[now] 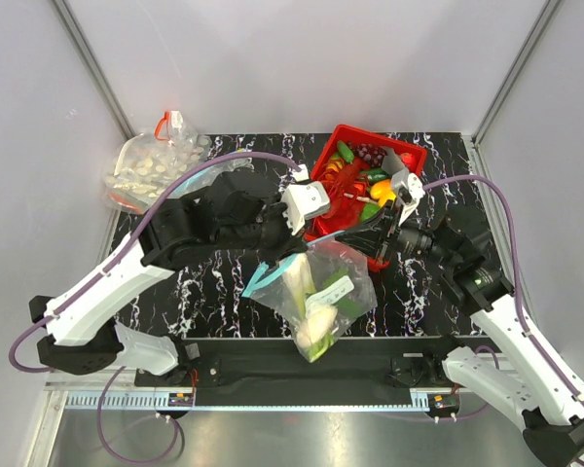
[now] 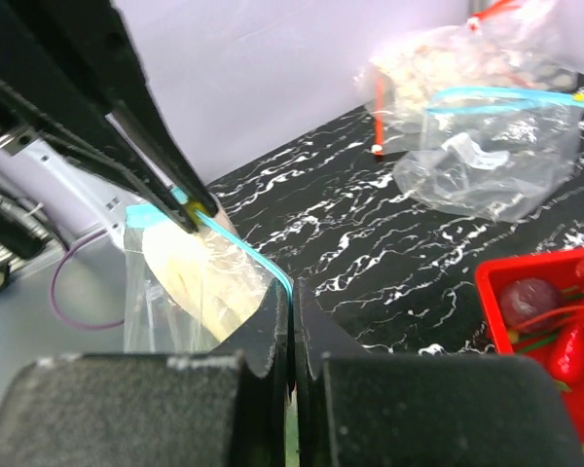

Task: Place the food in the zip-top bag and seal the zipper
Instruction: Zip the zipper food storage bag at the center of the board.

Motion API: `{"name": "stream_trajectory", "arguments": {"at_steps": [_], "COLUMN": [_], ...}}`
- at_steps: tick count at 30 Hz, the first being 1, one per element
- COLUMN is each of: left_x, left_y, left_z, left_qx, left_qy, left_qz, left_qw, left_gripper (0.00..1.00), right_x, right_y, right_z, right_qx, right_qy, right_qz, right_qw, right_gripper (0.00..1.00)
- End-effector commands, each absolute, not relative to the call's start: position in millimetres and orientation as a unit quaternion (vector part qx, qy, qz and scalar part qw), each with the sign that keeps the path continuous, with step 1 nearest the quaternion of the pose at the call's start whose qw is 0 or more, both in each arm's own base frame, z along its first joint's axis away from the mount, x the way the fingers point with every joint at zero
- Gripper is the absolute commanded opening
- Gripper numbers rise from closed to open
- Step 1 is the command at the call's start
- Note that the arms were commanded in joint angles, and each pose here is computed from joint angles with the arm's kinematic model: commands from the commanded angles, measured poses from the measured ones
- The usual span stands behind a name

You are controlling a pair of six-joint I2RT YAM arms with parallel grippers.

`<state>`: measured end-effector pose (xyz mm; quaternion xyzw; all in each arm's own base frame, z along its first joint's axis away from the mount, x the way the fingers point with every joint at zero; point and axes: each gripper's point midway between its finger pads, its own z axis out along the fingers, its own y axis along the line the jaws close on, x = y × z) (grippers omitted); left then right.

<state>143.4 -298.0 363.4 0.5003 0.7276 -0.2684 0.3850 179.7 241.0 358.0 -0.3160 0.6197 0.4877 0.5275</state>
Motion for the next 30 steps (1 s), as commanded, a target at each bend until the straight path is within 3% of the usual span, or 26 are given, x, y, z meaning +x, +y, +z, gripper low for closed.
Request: {"name": "stream_trajectory", "arguments": {"at_steps": [1,10,11,12,15,19,30], "left_x": [140,143,145,148,157,162,194], "left_y": [-263,-257,-256,-256,-255,-249,-256], "left_z": [366,364,363,360,350,336,269], "left_qx": [0.476,0.454,0.449,0.445,0.421,0.398,0.41], "left_qy": [0.745,0.753,0.757,0.76,0.777,0.788,0.792], "left_qz": [-0.245,-0.247,-0.242,-0.238,-0.225,-0.217,-0.145], "left_qw": [0.397,0.407,0.409,0.409,0.411,0.417,0.429], "left_gripper": [0.01,0.09,0.35,0.51,0.88,0.99,0.99], "right_x": [218,223,223,222,225,229,197], "right_y": [219,213,214,216,221,225,230], "right_z": [359,355,354,353,343,332,331], "right_qx": [-0.224,-0.201,-0.203,-0.207,-0.207,-0.201,-0.273], "right_qy": [0.659,0.667,0.667,0.666,0.672,0.667,0.639], "right_qz": [0.423,0.411,0.414,0.418,0.424,0.436,0.457], "right_qw": [0.58,0.587,0.586,0.582,0.571,0.569,0.555], "right_gripper": [0.0,0.0,0.0,0.0,0.0,0.0,0.0]}}
